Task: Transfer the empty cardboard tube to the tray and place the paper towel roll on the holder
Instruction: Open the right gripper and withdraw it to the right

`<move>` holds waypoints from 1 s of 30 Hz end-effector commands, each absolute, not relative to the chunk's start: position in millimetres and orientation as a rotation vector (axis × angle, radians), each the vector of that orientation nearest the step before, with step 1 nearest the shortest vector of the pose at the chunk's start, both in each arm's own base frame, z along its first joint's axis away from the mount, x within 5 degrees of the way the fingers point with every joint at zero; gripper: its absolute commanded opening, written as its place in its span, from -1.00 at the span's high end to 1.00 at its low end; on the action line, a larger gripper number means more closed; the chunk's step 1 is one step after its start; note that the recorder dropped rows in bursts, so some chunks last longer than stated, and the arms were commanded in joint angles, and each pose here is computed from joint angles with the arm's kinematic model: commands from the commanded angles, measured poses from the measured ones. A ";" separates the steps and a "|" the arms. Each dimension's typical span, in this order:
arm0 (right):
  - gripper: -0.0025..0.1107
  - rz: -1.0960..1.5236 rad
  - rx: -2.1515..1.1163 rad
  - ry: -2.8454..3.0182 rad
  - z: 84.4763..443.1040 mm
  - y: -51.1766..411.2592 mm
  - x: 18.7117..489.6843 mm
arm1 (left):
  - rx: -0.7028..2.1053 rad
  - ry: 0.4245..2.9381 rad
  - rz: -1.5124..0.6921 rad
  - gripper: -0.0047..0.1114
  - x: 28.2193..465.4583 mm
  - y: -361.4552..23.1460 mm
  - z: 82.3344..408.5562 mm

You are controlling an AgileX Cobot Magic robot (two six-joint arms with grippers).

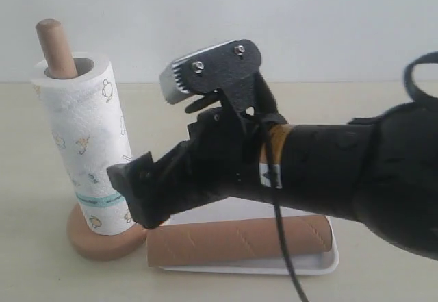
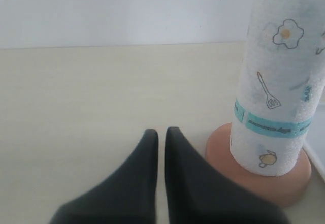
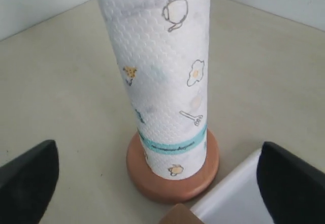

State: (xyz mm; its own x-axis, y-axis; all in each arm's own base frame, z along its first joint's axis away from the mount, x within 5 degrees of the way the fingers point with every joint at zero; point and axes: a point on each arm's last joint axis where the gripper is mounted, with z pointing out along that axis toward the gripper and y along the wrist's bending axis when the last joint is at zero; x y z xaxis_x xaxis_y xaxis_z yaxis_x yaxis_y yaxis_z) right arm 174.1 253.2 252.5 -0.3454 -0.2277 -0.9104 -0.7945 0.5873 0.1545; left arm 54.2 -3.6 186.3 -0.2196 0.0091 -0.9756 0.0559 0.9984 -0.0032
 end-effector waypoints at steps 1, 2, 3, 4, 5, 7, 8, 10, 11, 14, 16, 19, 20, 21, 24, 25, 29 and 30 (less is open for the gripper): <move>-0.05 0.731 -0.867 1.811 259.6 232.0 157.9 | 0.044 1.786 -0.045 0.85 54.2 -3.6 185.8; 0.23 0.731 -0.865 1.813 260.2 229.1 156.0 | 0.044 1.786 -0.045 0.85 54.2 -3.6 185.8; 0.61 0.733 -0.859 1.813 262.0 226.3 154.3 | 0.044 1.786 -0.045 0.85 54.2 -3.6 185.8; 0.98 0.730 -0.855 1.821 263.7 224.0 153.1 | 0.044 1.786 -0.045 0.85 54.2 -3.6 185.8; 0.91 0.733 -0.836 1.842 265.2 221.6 152.2 | 0.044 1.786 -0.045 0.85 54.2 -3.6 185.8; 0.85 0.725 -0.841 1.841 267.8 219.2 150.9 | 0.044 1.786 -0.045 0.85 54.2 -3.6 185.8; 0.83 0.726 -0.839 1.842 267.8 219.2 150.9 | 0.044 1.786 -0.045 0.85 54.2 -3.6 185.8; 0.84 0.730 -0.838 1.836 267.9 219.7 151.1 | 0.044 1.786 -0.045 0.85 54.2 -3.6 185.8; 0.84 0.730 -0.838 1.836 267.9 219.7 151.1 | 0.044 1.786 -0.045 0.85 54.2 -3.6 185.8; 0.84 0.730 -0.838 1.836 267.9 219.7 151.1 | 0.044 1.786 -0.045 0.85 54.2 -3.6 185.8; 0.84 0.710 -0.865 1.824 267.5 219.7 151.0 | 0.044 1.786 -0.045 0.85 54.2 -3.6 185.8; 0.84 0.695 -0.886 1.811 267.5 219.6 151.0 | 0.044 1.786 -0.045 0.85 54.2 -3.6 185.8; 0.84 0.695 -0.886 1.811 267.5 219.6 151.0 | 0.044 1.786 -0.045 0.85 54.2 -3.6 185.8; 0.84 0.695 -0.886 1.811 267.5 219.6 151.0 | 0.044 1.786 -0.045 0.85 54.2 -3.6 185.8; 0.84 0.698 -0.874 1.806 272.1 216.4 149.6 | 0.044 1.786 -0.045 0.85 54.2 -3.6 185.8; 0.84 0.685 -0.890 1.777 276.7 213.9 147.9 | 0.044 1.786 -0.045 0.85 54.2 -3.6 185.8; 0.84 0.540 -1.014 1.704 293.7 193.0 138.2 | 0.049 1.786 -0.038 0.85 54.3 -3.4 185.8; 0.84 0.505 -1.023 1.700 299.2 184.1 135.9 | 0.049 1.786 -0.038 0.85 54.3 -3.4 185.8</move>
